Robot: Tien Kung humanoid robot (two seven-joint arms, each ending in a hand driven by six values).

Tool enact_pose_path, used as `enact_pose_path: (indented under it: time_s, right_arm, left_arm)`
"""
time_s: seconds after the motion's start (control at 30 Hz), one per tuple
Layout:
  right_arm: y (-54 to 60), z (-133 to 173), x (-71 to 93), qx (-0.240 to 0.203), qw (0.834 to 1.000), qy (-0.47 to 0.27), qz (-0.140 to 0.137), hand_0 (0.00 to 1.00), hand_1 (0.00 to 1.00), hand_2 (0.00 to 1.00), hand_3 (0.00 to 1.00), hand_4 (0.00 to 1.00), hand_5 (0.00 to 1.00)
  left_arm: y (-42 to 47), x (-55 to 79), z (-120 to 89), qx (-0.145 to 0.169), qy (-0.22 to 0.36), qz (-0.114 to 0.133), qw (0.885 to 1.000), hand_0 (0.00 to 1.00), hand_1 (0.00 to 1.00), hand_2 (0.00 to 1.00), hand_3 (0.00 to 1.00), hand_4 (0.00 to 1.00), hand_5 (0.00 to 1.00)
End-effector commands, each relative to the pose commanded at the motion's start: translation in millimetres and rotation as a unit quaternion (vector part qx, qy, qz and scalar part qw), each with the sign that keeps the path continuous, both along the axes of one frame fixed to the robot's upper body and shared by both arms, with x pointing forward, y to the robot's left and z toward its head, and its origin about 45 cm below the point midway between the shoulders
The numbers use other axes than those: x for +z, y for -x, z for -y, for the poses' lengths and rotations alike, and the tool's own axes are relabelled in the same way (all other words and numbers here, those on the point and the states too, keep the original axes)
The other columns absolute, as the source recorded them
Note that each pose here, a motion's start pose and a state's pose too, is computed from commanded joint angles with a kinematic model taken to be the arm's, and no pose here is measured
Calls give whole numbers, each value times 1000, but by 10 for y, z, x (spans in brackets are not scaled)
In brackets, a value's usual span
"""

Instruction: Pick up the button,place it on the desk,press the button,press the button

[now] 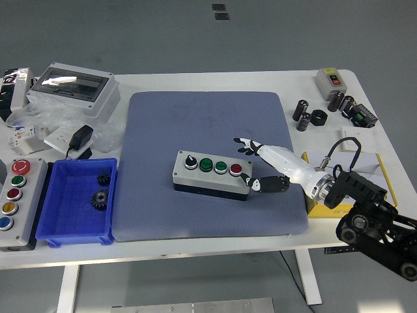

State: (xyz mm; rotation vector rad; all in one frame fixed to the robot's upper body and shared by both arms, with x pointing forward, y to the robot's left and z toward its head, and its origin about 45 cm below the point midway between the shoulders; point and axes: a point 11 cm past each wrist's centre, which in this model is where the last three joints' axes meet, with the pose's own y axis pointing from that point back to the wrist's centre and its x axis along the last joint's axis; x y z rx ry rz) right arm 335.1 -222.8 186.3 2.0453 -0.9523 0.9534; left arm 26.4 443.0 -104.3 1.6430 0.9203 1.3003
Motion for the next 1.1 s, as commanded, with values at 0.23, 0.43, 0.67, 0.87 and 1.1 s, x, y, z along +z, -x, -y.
enact_pose_path:
  time_s: [0.23, 0.43, 0.67, 0.87, 1.1]
  right_arm:
    - [41, 237, 274, -42, 998, -36, -10, 832, 840, 898, 998, 563, 175]
    - [-25, 418, 886, -64, 997, -37, -34, 898, 912, 982, 998, 651, 169]
    - [-95, 219, 1062, -26, 992, 50, -111, 967, 977, 998, 998, 786, 196]
    - [-108, -50, 1071, 21, 978, 163, -130, 364, 513, 534, 796, 396, 185]
    - [-157, -268, 1170, 55, 970, 199, -127, 38, 136, 253, 789, 211, 125]
  left_arm:
    - [-17, -1, 6, 0, 1, 2, 1000, 606, 601, 530, 588, 605, 233]
    - [34, 3, -16, 4, -2, -2, 1000, 606, 601, 530, 586, 602, 227]
    - [14, 11, -33, 4, -3, 1, 1000, 606, 601, 530, 587, 590, 216]
    - [10, 19, -52, 5, -4, 1, 1000, 606, 601, 529, 586, 588, 214]
    - [34, 14, -44, 7, -3, -2, 1000, 606, 600, 529, 586, 587, 215]
